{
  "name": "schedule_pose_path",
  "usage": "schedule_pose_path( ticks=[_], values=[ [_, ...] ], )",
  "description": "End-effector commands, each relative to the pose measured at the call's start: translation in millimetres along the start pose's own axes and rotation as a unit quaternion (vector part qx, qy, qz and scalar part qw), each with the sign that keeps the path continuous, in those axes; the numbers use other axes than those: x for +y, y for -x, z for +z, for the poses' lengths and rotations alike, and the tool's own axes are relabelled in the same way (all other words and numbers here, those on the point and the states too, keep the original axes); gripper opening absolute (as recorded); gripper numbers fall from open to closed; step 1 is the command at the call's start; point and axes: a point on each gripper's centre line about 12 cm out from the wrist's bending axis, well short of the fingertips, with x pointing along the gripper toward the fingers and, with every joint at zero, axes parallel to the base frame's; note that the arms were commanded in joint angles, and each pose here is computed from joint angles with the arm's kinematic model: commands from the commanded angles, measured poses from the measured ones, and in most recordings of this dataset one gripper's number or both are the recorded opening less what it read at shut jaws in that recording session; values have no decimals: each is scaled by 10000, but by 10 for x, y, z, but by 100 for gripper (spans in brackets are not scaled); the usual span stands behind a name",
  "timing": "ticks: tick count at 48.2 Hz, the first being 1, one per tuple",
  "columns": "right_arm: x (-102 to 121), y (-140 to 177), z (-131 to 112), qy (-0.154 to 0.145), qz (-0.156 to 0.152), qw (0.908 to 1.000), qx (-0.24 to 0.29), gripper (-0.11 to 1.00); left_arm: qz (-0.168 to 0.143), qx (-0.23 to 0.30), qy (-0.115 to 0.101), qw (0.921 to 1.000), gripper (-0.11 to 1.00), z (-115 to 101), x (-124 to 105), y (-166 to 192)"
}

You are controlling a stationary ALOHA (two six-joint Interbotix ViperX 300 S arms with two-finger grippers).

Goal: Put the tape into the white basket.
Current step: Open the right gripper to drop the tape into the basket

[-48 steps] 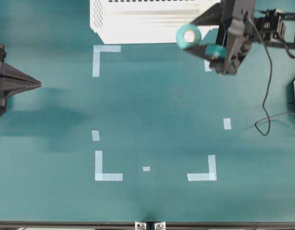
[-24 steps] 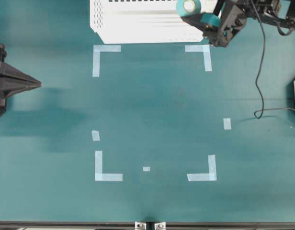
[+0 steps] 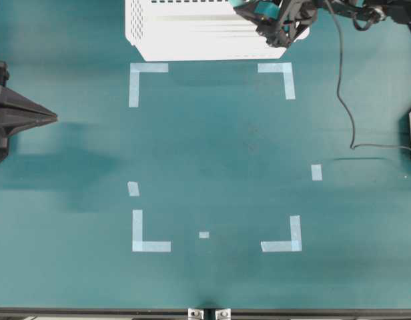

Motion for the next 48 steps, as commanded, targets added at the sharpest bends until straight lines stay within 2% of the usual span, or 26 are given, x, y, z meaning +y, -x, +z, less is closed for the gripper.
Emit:
schedule_pose_path(
  ticks=[1, 21, 26, 29, 35, 43, 48],
  values=[
    [13, 8, 138, 18, 16, 9998, -176, 68, 3, -39, -6, 10000, -10, 41, -3, -6],
    [9, -11, 115, 72, 11, 9998, -161, 69, 3, -39, 2, 10000, -10, 41, -3, -6],
    [6, -11, 104, 141, 0, 9998, -132, 92, 3, -39, 2, 10000, -10, 41, -3, -6],
    [5, -12, 98, 141, 0, 9998, -124, 98, 3, -39, 2, 10000, -10, 41, -3, -6],
    [5, -12, 98, 149, -1, 9998, -124, 92, 3, -39, 2, 10000, -10, 41, -3, -6],
    [12, 1, 101, 160, 6, 9998, -131, 92, 3, -39, 2, 10000, -10, 41, -3, -6],
    [92, 57, 117, 227, 90, 9996, -152, 91, 3, -39, -6, 10000, -10, 41, -3, -6]
  ],
)
